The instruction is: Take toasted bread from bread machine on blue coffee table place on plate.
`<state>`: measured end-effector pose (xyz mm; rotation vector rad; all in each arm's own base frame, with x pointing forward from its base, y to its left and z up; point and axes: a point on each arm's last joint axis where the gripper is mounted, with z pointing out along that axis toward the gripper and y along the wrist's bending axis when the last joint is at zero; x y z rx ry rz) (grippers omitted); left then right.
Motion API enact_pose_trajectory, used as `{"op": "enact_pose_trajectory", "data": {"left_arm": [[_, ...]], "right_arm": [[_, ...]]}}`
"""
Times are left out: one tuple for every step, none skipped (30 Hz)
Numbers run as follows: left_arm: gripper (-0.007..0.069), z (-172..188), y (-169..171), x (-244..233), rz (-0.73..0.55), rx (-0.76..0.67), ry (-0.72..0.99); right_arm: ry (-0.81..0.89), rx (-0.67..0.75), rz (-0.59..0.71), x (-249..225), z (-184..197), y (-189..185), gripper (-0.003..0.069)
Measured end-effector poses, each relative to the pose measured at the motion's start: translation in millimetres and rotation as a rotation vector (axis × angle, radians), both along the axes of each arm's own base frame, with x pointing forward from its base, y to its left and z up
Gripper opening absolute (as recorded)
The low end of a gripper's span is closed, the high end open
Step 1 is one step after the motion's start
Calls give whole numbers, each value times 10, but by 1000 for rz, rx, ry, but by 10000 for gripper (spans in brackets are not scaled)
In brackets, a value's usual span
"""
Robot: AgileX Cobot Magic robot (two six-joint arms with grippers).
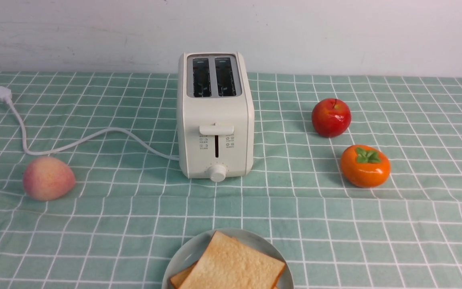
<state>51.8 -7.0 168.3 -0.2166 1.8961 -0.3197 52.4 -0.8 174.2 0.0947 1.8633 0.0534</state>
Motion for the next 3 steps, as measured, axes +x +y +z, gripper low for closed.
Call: {"op": "enact_pose_trajectory", "data": {"left_arm": [[103,0,0,0,0,0,0],[106,0,0,0,0,0,0],[106,0,0,0,0,0,0]], "right_arm": [[0,0,0,0,0,0,160],[0,0,0,0,0,0,161],[0,0,0,0,0,0,162]]}}
